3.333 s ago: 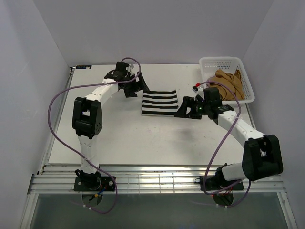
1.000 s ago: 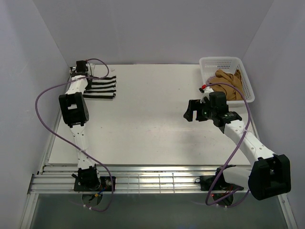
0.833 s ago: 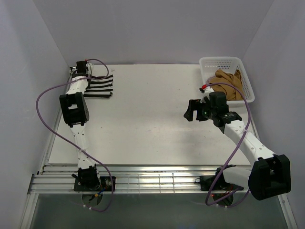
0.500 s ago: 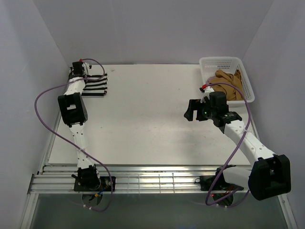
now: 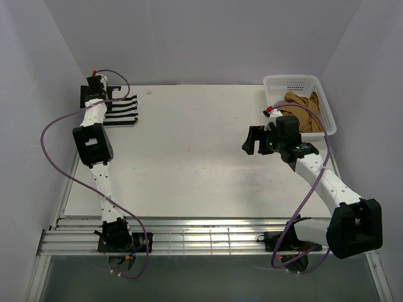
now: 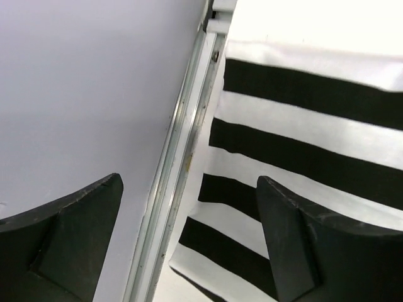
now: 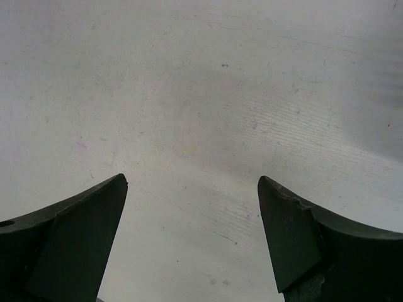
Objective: Fold and stack the tank tops
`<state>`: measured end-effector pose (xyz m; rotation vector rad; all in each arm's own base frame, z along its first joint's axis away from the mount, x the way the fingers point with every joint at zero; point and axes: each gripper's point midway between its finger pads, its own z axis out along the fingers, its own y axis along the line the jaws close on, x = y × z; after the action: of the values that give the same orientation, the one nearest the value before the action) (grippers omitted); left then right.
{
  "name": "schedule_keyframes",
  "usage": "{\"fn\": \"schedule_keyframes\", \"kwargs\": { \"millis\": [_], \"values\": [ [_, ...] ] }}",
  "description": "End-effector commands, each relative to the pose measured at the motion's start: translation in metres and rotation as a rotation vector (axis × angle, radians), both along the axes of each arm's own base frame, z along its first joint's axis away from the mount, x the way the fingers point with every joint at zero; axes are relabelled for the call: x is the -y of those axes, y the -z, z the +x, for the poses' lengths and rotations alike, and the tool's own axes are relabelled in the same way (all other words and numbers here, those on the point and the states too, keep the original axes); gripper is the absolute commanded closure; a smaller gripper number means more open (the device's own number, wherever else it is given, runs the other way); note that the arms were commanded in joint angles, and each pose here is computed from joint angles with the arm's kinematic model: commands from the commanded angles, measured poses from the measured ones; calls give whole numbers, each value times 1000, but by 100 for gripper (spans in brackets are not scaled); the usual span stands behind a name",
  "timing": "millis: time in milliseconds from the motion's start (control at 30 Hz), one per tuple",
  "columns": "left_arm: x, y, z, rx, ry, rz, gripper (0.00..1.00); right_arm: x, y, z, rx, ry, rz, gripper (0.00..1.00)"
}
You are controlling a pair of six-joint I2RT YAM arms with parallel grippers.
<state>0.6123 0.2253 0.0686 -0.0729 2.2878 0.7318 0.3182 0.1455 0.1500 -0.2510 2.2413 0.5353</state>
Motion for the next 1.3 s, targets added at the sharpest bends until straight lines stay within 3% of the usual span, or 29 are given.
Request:
{"fn": "schedule_keyframes", "kwargs": {
  "millis": [0, 133, 200, 300, 333, 367, 533, 600, 833, 1000, 1267],
  "values": [
    [7, -99, 8, 192, -17, -22, 2, -3, -45, 22, 114, 19, 34, 10],
    [28, -166, 2, 307, 5, -47, 2, 7, -70, 34, 151, 83, 4, 10],
    [43, -190, -3, 345, 29, -86, 2, 26, -84, 48, 166, 193, -44, 10],
    [85, -236, -17, 437, 86, -196, 2, 60, -99, 66, 154, 320, -88, 10],
    [114, -252, -36, 475, 108, -341, 2, 87, -106, 82, 124, 396, -94, 10],
    [118, -260, -43, 508, 80, -389, 2, 87, -103, 79, 108, 395, -99, 10],
    [215, -244, -97, 411, 238, -843, 2, 147, -96, 126, 52, 451, -219, 10],
    [237, -225, -122, 394, 211, -922, 2, 169, -74, 140, -12, 451, -243, 10],
    [306, -150, -187, 237, 221, -1010, 2, 190, -41, 184, -9, 192, -447, 10],
    [307, -104, -217, 132, 136, -1011, 2, 211, -18, 199, -36, 161, -573, 10],
    [299, -62, -231, 38, 54, -967, 2, 210, 25, 209, -112, 135, -538, 10]
  ]
}}
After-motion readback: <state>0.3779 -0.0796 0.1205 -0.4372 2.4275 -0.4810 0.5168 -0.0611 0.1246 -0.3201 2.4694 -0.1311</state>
